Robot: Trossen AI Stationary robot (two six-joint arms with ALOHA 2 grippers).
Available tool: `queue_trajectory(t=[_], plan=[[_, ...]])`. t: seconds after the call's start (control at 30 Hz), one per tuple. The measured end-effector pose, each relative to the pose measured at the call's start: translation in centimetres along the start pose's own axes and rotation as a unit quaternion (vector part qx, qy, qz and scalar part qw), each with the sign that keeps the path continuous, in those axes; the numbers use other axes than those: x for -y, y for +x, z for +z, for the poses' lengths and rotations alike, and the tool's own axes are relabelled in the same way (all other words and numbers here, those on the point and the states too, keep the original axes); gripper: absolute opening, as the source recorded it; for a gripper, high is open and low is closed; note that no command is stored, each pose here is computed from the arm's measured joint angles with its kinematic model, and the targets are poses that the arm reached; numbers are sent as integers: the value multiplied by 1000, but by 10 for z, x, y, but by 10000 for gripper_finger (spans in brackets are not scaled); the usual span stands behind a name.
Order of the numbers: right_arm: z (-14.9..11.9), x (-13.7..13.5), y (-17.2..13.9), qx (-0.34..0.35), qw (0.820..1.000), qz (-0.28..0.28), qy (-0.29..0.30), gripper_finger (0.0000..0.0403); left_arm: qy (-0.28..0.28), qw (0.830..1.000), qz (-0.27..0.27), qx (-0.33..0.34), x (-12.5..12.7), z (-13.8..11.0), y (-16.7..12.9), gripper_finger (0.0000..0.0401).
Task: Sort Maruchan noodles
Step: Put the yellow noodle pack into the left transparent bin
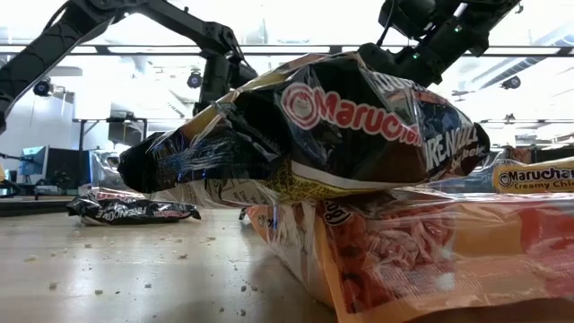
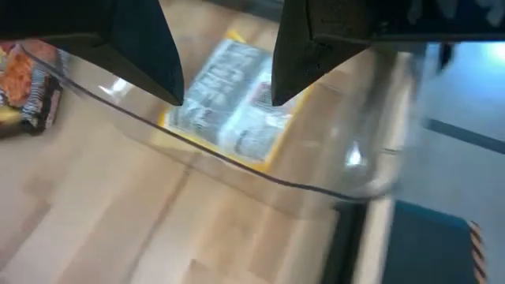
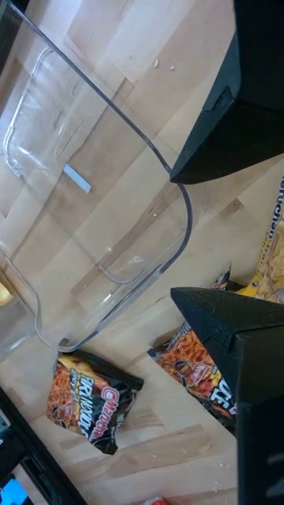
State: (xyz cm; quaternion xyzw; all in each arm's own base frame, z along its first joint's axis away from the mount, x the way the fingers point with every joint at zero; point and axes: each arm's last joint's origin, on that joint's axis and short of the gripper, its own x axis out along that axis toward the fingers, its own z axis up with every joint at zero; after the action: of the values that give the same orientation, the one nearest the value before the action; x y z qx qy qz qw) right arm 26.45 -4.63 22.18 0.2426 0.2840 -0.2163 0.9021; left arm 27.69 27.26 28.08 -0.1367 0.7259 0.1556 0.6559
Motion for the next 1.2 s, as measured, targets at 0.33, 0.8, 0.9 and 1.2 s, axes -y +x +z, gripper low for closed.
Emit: queue_trajectory(t=[0.33, 0.8, 0.9, 1.2], plan=[[0, 0, 0, 0, 1000, 0, 0, 215, -43, 999, 1, 0, 37, -38, 2, 174], [0, 0, 0, 0, 1000, 0, 0, 215, -34, 995, 33, 83, 66, -123, 49, 174], [0, 0, 0, 0, 1000, 0, 0, 215, -36, 994, 38, 101, 68, -128, 59, 174], [0, 0, 0, 0, 1000, 0, 0, 215, -85, 994, 25, 71, 71, -131, 86, 174]])
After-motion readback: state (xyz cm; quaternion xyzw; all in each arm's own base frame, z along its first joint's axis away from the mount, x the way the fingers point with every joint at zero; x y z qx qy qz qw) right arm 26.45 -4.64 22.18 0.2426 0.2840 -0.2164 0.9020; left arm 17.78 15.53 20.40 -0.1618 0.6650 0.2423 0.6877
